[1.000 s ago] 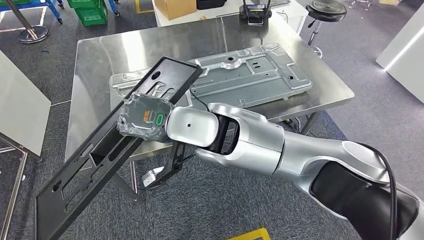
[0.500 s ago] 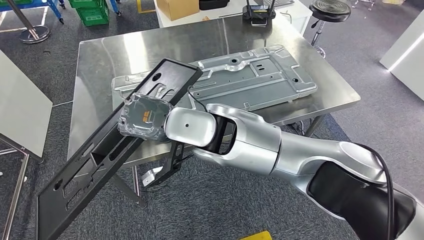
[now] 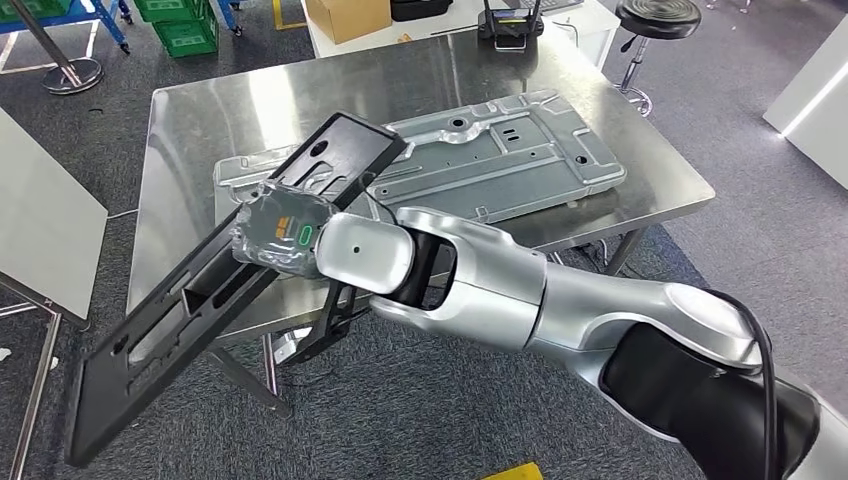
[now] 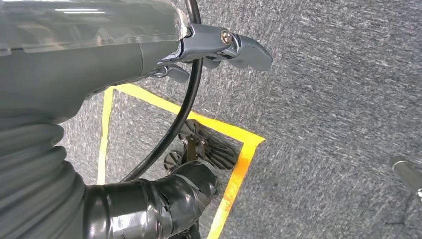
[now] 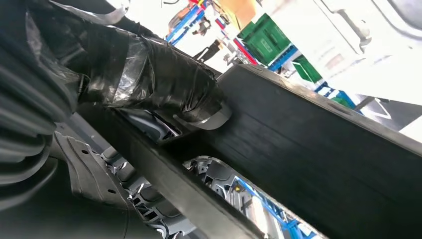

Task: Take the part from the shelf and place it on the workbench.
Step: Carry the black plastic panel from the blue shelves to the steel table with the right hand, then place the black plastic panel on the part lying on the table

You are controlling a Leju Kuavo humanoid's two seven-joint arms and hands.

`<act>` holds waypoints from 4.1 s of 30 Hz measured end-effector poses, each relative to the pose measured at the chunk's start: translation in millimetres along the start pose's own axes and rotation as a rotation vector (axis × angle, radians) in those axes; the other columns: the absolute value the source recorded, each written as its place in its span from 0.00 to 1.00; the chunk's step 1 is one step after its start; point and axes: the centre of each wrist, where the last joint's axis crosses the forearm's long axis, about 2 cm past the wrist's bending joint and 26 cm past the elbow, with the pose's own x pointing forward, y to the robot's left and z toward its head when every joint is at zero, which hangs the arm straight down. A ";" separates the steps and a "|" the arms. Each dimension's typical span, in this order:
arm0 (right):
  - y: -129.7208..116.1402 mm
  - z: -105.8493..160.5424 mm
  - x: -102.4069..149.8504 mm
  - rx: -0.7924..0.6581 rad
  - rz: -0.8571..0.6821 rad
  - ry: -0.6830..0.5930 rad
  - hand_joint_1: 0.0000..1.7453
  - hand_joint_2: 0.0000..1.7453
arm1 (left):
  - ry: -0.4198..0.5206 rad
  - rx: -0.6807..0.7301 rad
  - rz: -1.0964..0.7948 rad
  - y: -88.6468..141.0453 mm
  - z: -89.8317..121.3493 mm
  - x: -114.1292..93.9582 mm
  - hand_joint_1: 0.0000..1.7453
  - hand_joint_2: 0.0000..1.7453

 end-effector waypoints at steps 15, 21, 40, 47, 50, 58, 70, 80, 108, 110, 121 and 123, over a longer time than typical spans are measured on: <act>-11.7 -32.2 6.3 0.071 -0.032 0.079 1.00 1.00 | -0.005 0.002 -0.008 0.4 -0.1 1.1 0.00 1.00; -8.3 -34.8 1.0 0.091 -0.040 0.100 1.00 1.00 | -0.006 0.000 -0.007 0.3 -0.2 1.1 0.00 1.00; 15.7 -17.4 -71.0 0.186 -0.080 0.390 1.00 1.00 | -0.009 0.016 0.012 1.2 0.1 0.1 0.00 1.00; 23.8 2.2 -105.1 0.213 -0.112 0.515 1.00 1.00 | -0.006 0.029 0.022 1.9 0.3 -0.8 0.00 1.00; 28.2 11.1 -117.0 0.222 -0.127 0.556 1.00 1.00 | -0.008 0.030 0.029 2.1 0.4 -1.2 0.00 1.00; 36.2 20.3 -128.1 0.243 -0.133 0.574 1.00 1.00 | -0.010 0.040 0.028 2.1 0.2 -0.4 0.00 1.00; 41.3 21.8 -129.7 0.250 -0.148 0.570 1.00 1.00 | 0.000 0.044 0.028 2.1 0.2 -0.3 0.00 1.00; 45.3 22.3 -130.3 0.255 -0.147 0.564 1.00 1.00 | 0.008 0.046 0.034 1.8 0.1 0.2 0.00 1.00; 48.3 19.3 -127.3 0.266 -0.142 0.547 1.00 1.00 | 0.014 0.044 0.048 1.9 0.1 0.2 0.00 1.00; 47.9 19.3 -127.5 0.266 -0.140 0.548 1.00 1.00 | 0.015 0.044 0.048 1.8 0.1 0.3 0.00 1.00; 51.0 19.6 -127.0 0.273 -0.145 0.546 1.00 1.00 | 0.013 0.043 0.047 1.9 0.1 0.4 0.00 1.00; 50.9 19.5 -126.9 0.273 -0.144 0.545 1.00 1.00 | 0.012 0.042 0.046 1.5 -0.1 1.1 0.00 1.00</act>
